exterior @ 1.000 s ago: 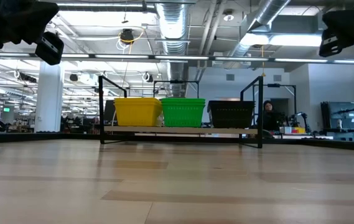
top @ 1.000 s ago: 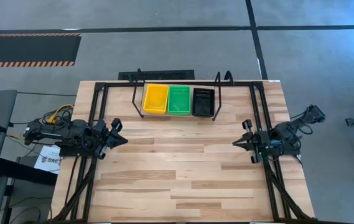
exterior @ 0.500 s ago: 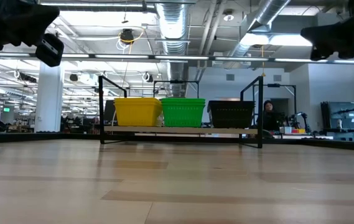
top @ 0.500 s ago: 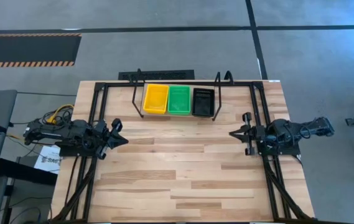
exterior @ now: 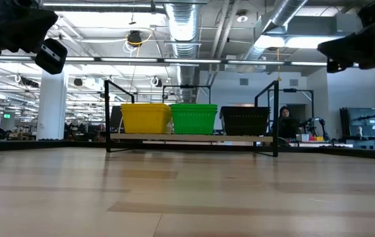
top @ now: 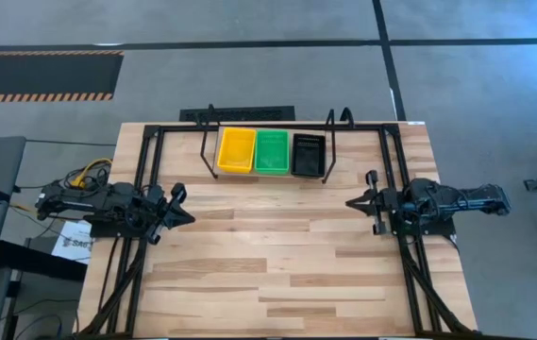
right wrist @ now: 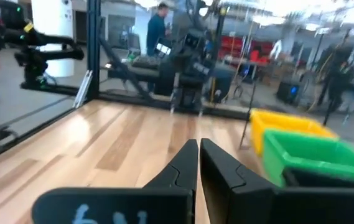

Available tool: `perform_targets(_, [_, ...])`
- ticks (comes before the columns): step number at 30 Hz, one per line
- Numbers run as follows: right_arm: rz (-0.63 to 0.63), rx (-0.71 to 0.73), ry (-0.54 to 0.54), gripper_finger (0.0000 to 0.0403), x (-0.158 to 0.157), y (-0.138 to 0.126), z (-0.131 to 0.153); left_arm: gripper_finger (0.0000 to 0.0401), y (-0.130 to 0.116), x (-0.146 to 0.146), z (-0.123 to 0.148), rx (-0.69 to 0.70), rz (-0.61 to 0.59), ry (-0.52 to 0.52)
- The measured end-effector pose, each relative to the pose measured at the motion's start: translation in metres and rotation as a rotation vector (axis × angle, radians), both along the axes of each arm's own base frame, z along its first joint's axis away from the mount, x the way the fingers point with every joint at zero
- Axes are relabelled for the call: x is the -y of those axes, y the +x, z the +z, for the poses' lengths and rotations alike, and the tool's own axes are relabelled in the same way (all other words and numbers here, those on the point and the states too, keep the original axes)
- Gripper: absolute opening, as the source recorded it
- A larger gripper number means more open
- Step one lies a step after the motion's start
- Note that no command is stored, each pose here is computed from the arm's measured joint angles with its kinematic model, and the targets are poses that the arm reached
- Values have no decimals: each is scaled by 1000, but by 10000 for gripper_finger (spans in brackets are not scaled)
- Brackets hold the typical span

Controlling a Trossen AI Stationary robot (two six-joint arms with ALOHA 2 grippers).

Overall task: Stack baskets on shelf by color
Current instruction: Return to Home Position

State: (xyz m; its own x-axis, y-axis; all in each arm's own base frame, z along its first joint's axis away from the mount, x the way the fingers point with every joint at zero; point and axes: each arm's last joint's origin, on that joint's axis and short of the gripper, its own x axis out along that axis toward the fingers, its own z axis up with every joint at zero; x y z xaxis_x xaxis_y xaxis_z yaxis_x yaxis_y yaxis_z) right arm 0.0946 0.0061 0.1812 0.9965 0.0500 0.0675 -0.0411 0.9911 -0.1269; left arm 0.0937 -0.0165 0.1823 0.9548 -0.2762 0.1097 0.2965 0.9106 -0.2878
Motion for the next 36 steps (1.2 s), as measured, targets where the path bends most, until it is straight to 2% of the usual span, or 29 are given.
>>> perform_targets(4, [49,-13,20,40,-2,0,-1,0,0,0,-2,-18,0,3])
perform_targets(11, [53,-13,20,40,-2,0,-1,0,0,0,-3,-29,2,26])
perform_targets(16, [53,-12,33,40,-2,0,-1,0,0,0,-3,-9,16,91])
perform_targets(24, [59,-32,141,40,-2,0,-1,0,1,0,-9,-27,28,256])
perform_targets(27, [56,-31,150,40,-1,0,-1,0,1,-1,-10,-33,65,274])
perform_targets(30, [53,-27,99,40,-1,0,-1,0,1,-3,-11,-61,124,231])
perform_targets(36, [43,-14,-74,40,-1,0,-1,0,2,-6,-11,-50,227,365])
